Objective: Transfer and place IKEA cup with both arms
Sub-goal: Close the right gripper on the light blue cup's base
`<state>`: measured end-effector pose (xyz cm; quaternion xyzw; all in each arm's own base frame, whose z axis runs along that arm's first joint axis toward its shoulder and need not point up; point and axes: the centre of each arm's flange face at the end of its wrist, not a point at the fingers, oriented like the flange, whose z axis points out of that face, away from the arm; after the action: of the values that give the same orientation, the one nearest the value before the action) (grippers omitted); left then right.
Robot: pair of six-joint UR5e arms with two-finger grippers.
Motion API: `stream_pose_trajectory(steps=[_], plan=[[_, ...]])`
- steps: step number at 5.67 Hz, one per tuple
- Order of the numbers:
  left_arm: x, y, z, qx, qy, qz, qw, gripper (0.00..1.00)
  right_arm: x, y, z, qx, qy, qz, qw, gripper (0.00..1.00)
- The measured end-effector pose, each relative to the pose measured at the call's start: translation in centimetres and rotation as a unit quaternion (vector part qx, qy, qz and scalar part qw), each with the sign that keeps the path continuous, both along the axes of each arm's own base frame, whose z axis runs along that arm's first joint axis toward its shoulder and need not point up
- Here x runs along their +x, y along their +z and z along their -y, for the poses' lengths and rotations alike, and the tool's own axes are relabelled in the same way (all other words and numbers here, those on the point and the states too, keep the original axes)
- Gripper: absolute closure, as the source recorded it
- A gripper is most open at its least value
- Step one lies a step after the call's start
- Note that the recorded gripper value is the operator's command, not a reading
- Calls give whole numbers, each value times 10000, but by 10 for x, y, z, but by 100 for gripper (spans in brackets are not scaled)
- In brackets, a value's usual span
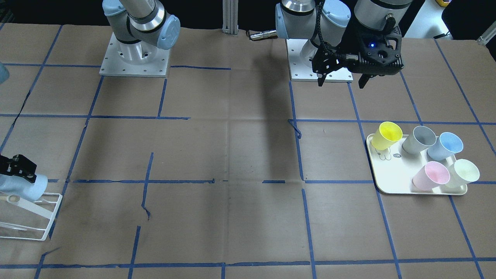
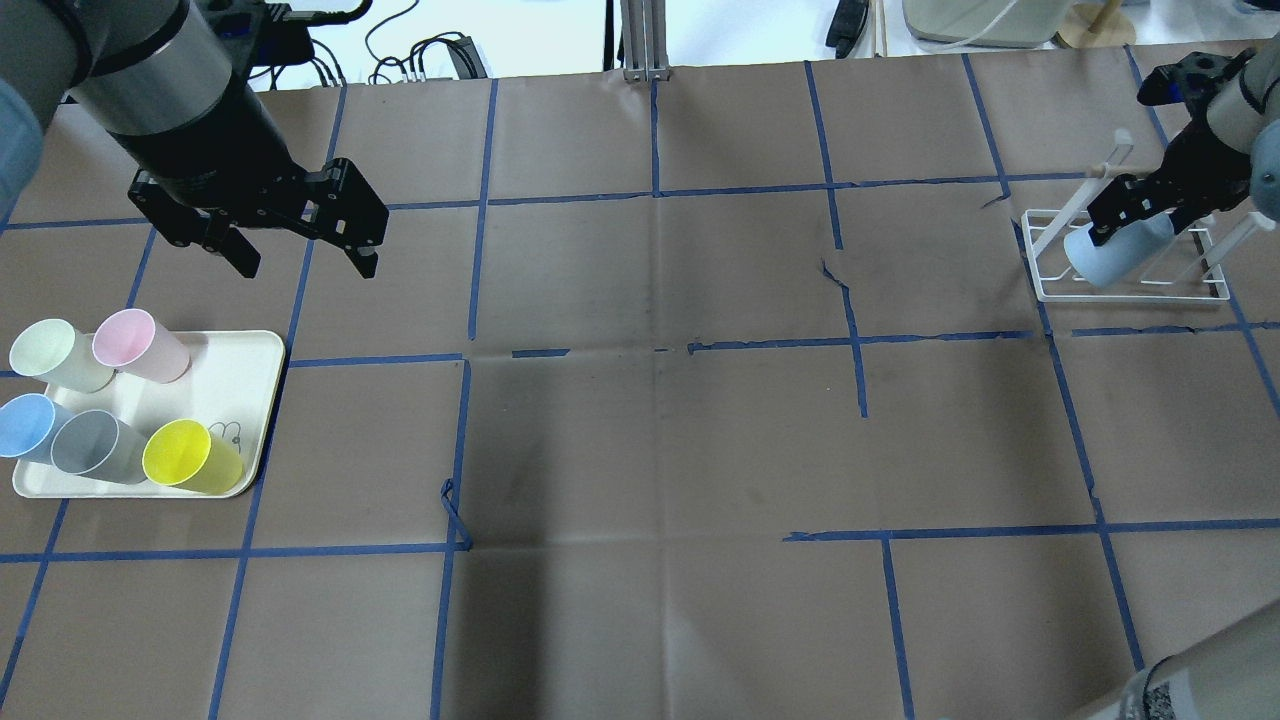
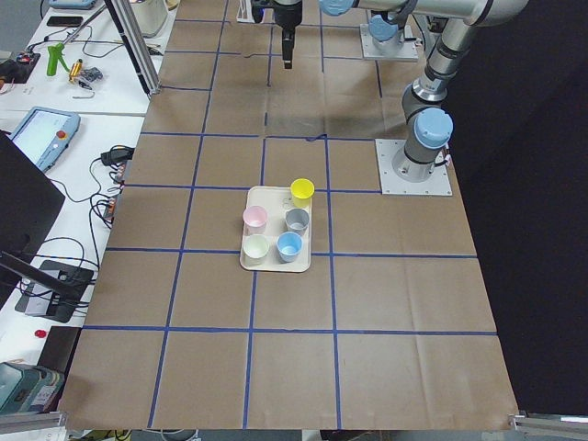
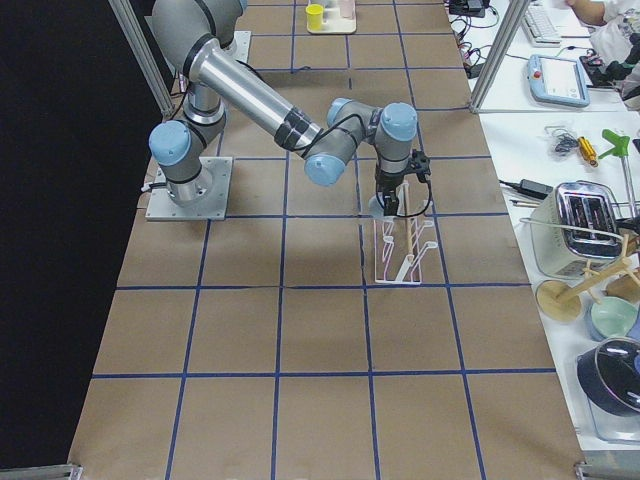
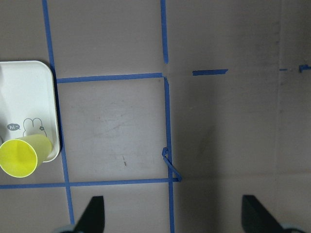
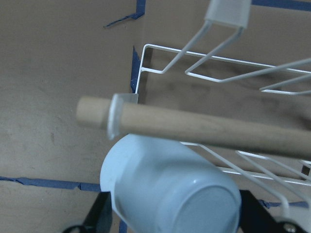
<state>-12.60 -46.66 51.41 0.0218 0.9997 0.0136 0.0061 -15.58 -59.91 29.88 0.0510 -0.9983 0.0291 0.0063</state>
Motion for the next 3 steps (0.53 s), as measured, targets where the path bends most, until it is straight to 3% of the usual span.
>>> stream_pose_trajectory(steps=[2, 3], plan=[[1, -1, 0, 17, -16, -1, 10000, 1, -5, -1, -2, -21, -40, 81, 10000, 49], [1, -3, -1, 33, -25, -11, 10000, 1, -6, -1, -1, -82, -56, 197, 9998, 60]])
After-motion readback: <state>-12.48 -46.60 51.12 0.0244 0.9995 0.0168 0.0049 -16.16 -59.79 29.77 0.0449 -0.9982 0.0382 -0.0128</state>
